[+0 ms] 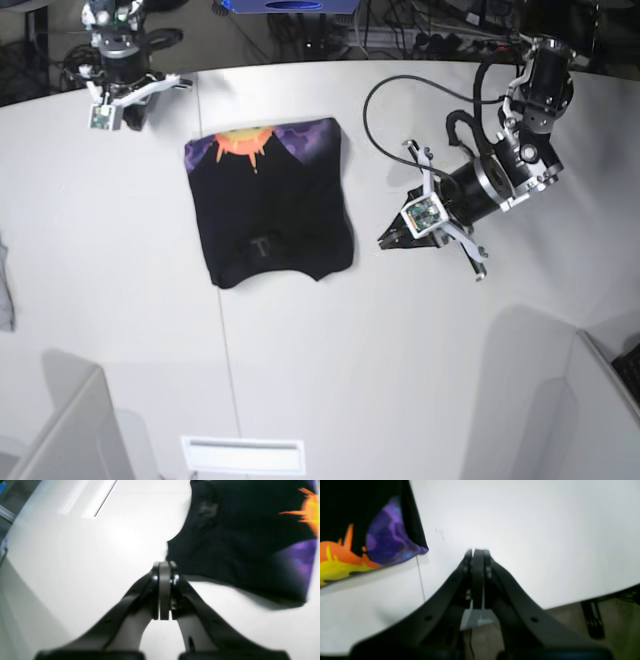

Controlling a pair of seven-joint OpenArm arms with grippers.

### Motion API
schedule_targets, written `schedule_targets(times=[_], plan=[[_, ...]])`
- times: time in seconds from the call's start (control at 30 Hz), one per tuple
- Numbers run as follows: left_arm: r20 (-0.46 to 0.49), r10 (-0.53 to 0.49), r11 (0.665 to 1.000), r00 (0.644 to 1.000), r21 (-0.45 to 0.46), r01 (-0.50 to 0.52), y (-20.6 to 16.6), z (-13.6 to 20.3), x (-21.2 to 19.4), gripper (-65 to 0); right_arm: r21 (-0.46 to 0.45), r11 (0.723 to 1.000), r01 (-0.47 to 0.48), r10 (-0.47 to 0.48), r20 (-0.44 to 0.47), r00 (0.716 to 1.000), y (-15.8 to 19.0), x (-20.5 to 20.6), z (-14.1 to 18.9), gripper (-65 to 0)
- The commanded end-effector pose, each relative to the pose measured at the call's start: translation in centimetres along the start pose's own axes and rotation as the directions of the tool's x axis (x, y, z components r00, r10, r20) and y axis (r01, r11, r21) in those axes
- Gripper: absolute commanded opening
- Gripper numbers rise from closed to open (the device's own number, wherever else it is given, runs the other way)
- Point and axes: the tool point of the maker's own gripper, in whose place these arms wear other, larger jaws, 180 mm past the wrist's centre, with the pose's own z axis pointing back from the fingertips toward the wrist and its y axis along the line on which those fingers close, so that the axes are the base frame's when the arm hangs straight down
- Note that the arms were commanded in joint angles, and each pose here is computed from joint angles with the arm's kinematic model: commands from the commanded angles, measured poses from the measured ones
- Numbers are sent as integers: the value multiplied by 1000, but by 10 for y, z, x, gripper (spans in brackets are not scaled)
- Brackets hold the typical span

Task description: Fold the T-shirt properly

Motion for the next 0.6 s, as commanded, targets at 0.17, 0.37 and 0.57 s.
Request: schedule_targets(times=[0.17, 0.37, 0.57], plan=[[139, 162, 985, 977, -75, -152, -53, 59, -10, -650, -18, 999, -37, 37, 15, 999, -13, -15, 28, -650], [69, 314, 948, 947, -86, -308, -94, 108, -35, -650, -82, 994, -71, 64, -88, 994, -43, -51, 62, -650], [-54, 410, 900, 910, -134, -414, -141, 139, -50, -650, -76, 992, -98, 78, -234, 969, -49, -95, 99, -650]])
